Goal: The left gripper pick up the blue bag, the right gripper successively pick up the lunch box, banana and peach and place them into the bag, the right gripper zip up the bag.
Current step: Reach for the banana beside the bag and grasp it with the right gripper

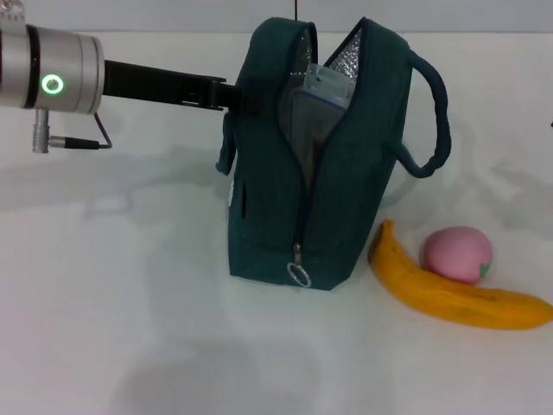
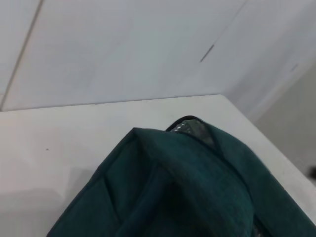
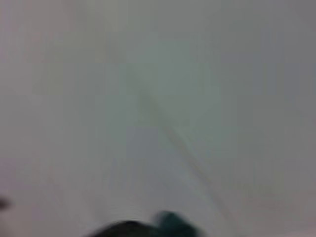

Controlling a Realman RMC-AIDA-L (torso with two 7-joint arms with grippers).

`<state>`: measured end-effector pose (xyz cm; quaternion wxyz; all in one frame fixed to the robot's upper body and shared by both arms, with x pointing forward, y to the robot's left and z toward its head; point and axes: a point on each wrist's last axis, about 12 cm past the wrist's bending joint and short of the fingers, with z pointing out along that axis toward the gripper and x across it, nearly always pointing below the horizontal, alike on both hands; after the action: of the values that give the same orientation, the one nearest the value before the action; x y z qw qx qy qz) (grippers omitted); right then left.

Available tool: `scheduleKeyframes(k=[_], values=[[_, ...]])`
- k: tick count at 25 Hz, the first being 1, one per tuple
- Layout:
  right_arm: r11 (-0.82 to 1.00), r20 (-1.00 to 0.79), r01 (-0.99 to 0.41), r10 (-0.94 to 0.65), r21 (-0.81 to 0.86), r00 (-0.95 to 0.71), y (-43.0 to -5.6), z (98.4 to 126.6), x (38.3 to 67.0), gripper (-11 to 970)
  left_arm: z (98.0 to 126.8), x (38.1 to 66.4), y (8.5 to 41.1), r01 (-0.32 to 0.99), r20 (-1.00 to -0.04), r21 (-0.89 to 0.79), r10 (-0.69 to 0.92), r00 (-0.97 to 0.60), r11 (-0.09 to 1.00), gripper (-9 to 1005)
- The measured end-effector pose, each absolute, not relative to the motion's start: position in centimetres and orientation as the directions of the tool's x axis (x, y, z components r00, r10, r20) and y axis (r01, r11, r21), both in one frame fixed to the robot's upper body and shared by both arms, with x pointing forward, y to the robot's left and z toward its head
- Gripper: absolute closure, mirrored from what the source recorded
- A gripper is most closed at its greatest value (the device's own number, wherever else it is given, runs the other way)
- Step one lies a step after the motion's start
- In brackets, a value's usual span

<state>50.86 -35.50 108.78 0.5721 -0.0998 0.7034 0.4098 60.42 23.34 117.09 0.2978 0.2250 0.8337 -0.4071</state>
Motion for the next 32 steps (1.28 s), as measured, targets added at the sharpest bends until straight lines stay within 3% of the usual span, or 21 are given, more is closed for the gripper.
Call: scheduleKeyframes(k=[3, 7, 11, 14, 15, 22, 27, 32], values=[[0.549, -0.935, -0.758, 0.241, 0.352, -0.26, -35.2, 111.5, 49.7, 499, 117.0, 60.4, 23.4, 0.614, -0.68, -0.541, 0.131, -0.722, 0.575, 928], [0.493, -0.946, -0.811, 0.101, 0.317, -0.308, -34.9, 113.6, 49.8, 498, 116.9, 60.4, 23.5, 0.611, -0.679, -0.541, 0.128, -0.723, 0.578, 928], [0.468, -0.897, -0.819, -0.112, 0.331, -0.427, -33.8, 115.8, 50.7, 496, 116.9, 60.5, 23.6, 0.608, -0.682, -0.538, 0.122, -0.721, 0.585, 928], [0.468, -0.883, -0.821, -0.157, 0.327, -0.442, -33.5, 116.2, 50.9, 496, 116.9, 60.6, 23.6, 0.604, -0.684, -0.536, 0.115, -0.72, 0.59, 928], [0.47, -0.848, -0.826, -0.255, 0.311, -0.464, -32.6, 117.4, 51.3, 495, 116.9, 60.6, 23.6, 0.602, -0.684, -0.536, 0.114, -0.721, 0.591, 928], [0.459, -0.796, -0.85, -0.397, 0.259, -0.457, -30.5, 120.0, 51.6, 493, 116.9, 60.7, 23.5, 0.598, -0.683, -0.541, 0.106, -0.723, 0.591, 928], [0.468, -0.676, -0.858, -0.564, 0.211, -0.474, -26.4, 122.8, 53.3, 492, 117.0, 60.7, 23.3, 0.599, -0.684, -0.545, 0.102, -0.722, 0.587, 928], [0.492, -0.558, -0.85, -0.658, 0.19, -0.506, -23.4, 123.6, 54.4, 490, 117.2, 60.9, 23.3, 0.599, -0.687, -0.546, 0.096, -0.72, 0.586, 928]])
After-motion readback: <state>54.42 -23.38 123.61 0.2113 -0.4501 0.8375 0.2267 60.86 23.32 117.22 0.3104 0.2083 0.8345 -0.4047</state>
